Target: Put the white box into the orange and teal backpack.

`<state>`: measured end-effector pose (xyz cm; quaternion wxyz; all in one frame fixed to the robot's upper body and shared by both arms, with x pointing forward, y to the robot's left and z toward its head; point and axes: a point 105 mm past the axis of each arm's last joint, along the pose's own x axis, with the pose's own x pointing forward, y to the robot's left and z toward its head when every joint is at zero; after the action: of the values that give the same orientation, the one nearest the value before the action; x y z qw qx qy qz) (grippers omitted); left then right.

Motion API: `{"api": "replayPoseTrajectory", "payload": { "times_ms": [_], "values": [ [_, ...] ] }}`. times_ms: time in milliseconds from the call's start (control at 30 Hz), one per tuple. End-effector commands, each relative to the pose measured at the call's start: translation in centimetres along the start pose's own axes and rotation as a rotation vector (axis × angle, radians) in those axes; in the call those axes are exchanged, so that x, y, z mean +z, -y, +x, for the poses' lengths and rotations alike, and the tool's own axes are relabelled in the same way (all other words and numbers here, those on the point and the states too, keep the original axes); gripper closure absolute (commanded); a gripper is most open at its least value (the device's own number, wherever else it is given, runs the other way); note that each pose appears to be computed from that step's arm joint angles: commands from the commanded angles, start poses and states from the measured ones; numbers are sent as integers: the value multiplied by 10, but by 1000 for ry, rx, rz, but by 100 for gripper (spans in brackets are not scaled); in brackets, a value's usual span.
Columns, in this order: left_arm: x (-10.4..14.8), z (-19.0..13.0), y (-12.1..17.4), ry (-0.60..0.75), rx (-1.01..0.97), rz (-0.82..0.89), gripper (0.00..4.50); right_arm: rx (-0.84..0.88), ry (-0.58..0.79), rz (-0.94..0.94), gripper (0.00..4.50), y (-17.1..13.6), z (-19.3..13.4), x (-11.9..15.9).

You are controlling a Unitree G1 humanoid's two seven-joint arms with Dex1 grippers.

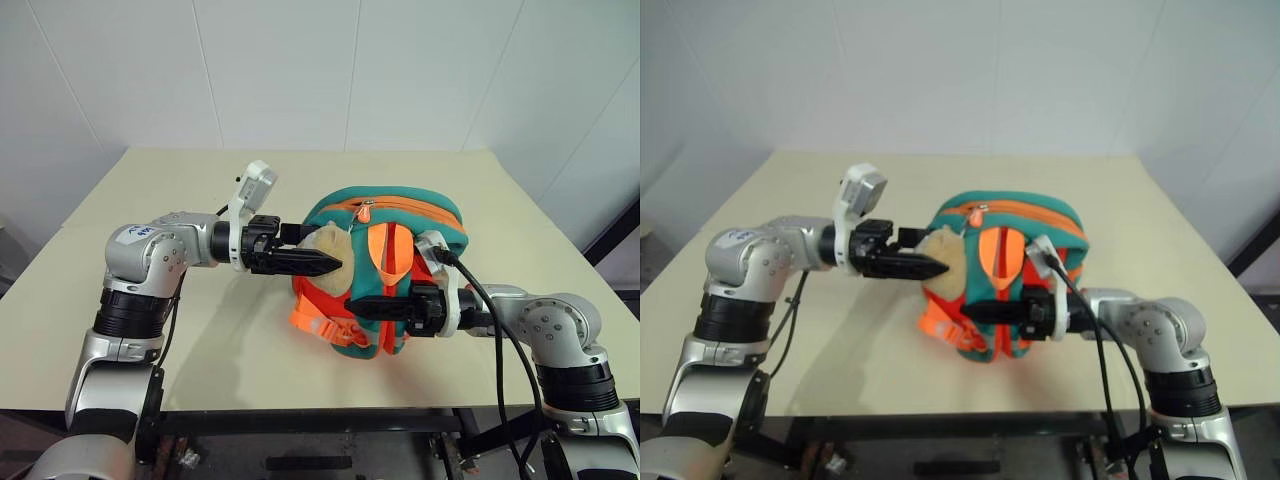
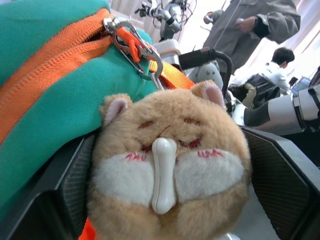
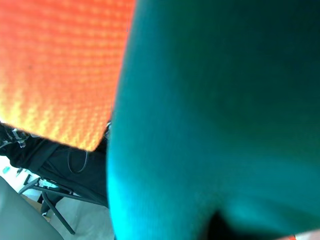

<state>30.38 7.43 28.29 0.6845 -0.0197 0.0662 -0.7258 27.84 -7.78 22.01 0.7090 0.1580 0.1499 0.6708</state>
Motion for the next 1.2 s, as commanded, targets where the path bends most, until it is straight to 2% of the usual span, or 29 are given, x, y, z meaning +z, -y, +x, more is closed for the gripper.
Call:
{"api": "replayPoseTrajectory", "payload": {
  "times_ms": [33, 233, 367, 467, 733, 933, 1033, 1200],
  "values": [
    [3, 9, 17, -46, -92, 73, 108, 30, -16, -2, 442, -5, 6, -2],
    [2, 4, 20, -77, -91, 90, 264, 30, -17, -5, 442, -4, 7, -2],
    [8, -9, 15, -83, -35, 113, 326, 32, -17, -6, 442, -3, 8, -2],
    [15, -24, 12, -80, 5, 125, 341, 34, -16, -5, 442, -3, 9, -1],
    [37, -79, 6, -35, 135, 93, 341, 37, -14, -3, 442, -3, 10, -2],
    [30, -114, -11, -53, 280, 59, 341, 39, -12, -2, 442, -3, 11, -3],
    [13, -135, -24, -61, 379, 6, 341, 39, -12, -2, 442, -4, 11, -3],
    [-36, -153, -45, -141, 491, -112, 341, 40, -12, 0, 442, -4, 10, -3]
  ]
}}
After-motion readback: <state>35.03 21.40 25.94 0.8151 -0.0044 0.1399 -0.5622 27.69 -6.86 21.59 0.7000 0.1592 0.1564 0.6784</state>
